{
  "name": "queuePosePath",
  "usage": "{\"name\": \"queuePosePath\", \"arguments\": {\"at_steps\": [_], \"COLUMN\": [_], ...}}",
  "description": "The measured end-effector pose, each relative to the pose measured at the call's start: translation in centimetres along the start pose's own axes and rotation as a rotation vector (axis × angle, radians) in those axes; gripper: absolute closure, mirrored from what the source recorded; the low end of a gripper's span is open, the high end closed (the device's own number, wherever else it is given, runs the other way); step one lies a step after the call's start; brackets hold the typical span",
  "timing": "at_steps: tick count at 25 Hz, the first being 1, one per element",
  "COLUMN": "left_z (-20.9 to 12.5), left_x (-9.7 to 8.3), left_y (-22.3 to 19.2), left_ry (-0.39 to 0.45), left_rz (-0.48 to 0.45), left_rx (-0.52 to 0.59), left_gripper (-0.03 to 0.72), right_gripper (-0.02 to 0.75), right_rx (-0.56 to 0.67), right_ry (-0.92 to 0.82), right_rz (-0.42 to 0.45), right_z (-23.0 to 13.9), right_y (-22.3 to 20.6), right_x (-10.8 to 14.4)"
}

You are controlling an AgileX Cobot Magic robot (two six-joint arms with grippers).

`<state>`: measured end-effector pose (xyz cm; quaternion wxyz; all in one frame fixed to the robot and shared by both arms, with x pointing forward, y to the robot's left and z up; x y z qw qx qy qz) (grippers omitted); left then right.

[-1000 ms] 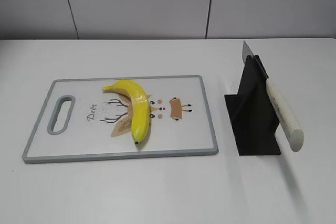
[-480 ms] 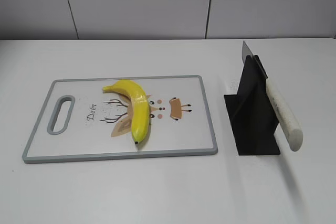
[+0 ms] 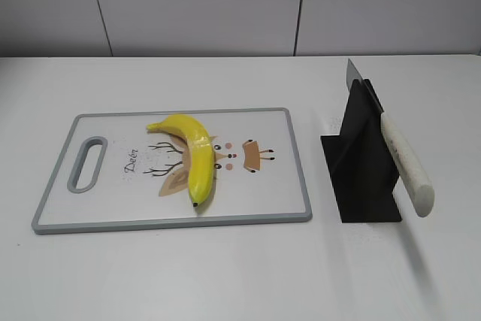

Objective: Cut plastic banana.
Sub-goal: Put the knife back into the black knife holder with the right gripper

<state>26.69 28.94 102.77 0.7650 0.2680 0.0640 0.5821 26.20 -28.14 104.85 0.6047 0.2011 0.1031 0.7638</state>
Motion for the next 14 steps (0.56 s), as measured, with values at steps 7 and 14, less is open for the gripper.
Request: {"name": "queuePosePath", "arguments": {"at_steps": [7,14], "left_z": [0.0,0.0], "left_x": [0.0,0.0], "left_y": [0.0,0.0], "left_ry": [0.0,0.0], "left_rz": [0.0,0.0], "left_rx": [0.0,0.0], "left_gripper": [0.173,0.175], "right_gripper": [0.15,0.15], "right_rx": [-0.031,-0.032], "right_ry": [-0.059,-0.063], "right_rz": [-0.129,-0.122], "right_z": [0.19,0.21], "right_y": [-0.13,-0.14], "right_x": [-0.37,-0.27]}}
Point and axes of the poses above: a point on each arm's last joint axis where the gripper is mounted, y pointing back along that axis away from the gripper, x along the wrist's bending axis when the last joint is at zero, z = x × y, the point moved 4 cm from there along -y, pointing out along that axis toward the gripper, and after that the axes turned 10 degrees about -y, right-handed, at the moved point
